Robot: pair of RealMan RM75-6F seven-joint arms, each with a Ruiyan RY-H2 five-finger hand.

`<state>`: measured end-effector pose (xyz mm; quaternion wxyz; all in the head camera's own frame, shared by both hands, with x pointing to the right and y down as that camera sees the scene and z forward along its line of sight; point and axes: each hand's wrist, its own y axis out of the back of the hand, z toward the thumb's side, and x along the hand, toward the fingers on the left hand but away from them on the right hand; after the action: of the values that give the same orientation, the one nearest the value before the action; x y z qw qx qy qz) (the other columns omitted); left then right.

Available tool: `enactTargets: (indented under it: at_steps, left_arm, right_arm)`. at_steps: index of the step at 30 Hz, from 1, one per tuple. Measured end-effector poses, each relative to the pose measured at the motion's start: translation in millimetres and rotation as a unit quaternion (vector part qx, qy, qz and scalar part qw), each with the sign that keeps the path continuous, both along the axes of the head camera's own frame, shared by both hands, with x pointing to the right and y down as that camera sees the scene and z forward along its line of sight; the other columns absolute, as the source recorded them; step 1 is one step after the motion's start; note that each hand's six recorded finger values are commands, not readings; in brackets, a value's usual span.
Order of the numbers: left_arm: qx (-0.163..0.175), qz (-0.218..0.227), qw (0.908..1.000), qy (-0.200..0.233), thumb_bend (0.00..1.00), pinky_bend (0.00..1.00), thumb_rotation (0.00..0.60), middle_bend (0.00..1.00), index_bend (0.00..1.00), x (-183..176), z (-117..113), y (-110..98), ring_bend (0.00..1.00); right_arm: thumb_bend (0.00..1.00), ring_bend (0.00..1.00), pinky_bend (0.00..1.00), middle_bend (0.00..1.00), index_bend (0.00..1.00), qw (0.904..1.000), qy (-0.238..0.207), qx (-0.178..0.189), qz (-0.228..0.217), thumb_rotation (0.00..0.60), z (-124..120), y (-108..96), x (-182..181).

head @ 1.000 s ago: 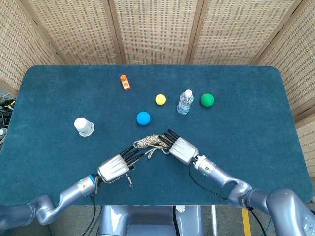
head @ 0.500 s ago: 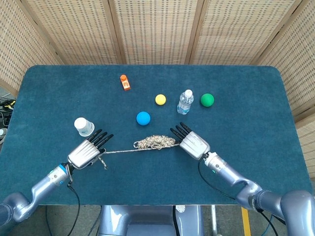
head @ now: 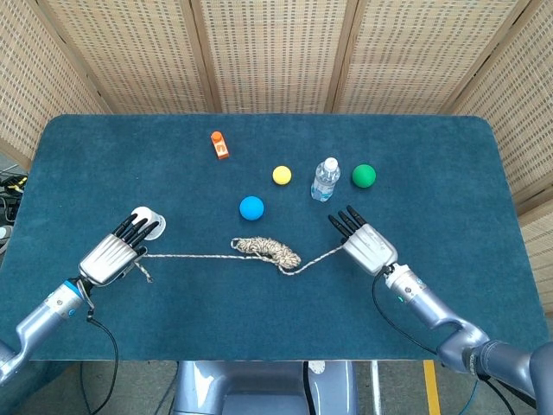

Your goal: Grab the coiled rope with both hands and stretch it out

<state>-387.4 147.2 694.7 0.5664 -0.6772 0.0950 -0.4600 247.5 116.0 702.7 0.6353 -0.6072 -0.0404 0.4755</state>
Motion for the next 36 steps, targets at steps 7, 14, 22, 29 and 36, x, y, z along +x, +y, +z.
enactTargets:
  at_steps: [7, 14, 22, 29, 36]
  left_arm:
    - [-0.005, -0.006, 1.0, -0.003, 0.52, 0.0, 0.6, 0.0, 0.72, -8.2, 2.3, 1.9, 0.0]
    - [-0.008, -0.008, 0.9999, 0.0, 0.52, 0.0, 0.6, 0.0, 0.72, -7.9, 2.9, 3.4, 0.0]
    - [-0.016, -0.016, 0.9997, 0.012, 0.0, 0.0, 0.6, 0.0, 0.0, -6.8, 1.3, 5.0, 0.0]
    - [-0.019, -0.068, 0.9935, 0.09, 0.0, 0.0, 0.6, 0.0, 0.0, -4.7, -27.1, -0.7, 0.0]
    - [0.004, -0.141, 0.9753, 0.17, 0.0, 0.0, 0.6, 0.0, 0.0, -15.5, -80.0, -9.0, 0.0]
  right_arm:
    - [0.46, 0.0, 0.0, 0.01, 0.67, 0.9998, 0.014, 0.001, 0.017, 0.6, 0.1, -1.8, 11.0]
    - [0.46, 0.0, 0.0, 0.01, 0.67, 0.9996, 0.02, 0.001, 0.02, 0.6, 2.7, -0.3, 15.0]
    - [0.04, 0.0, 0.0, 0.0, 0.01, 0.9989, 0.005, 0.005, 0.045, 0.6, -2.4, -1.1, 17.2]
    - [0.0, 0.0, 0.0, 0.0, 0.0, 0.9929, -0.066, 0.024, 0.096, 0.6, -36.8, -3.3, 20.6]
    - [0.0, 0.0, 0.0, 0.0, 0.0, 0.9735, -0.141, 0.053, 0.171, 0.6, -85.3, 6.5, 55.5]
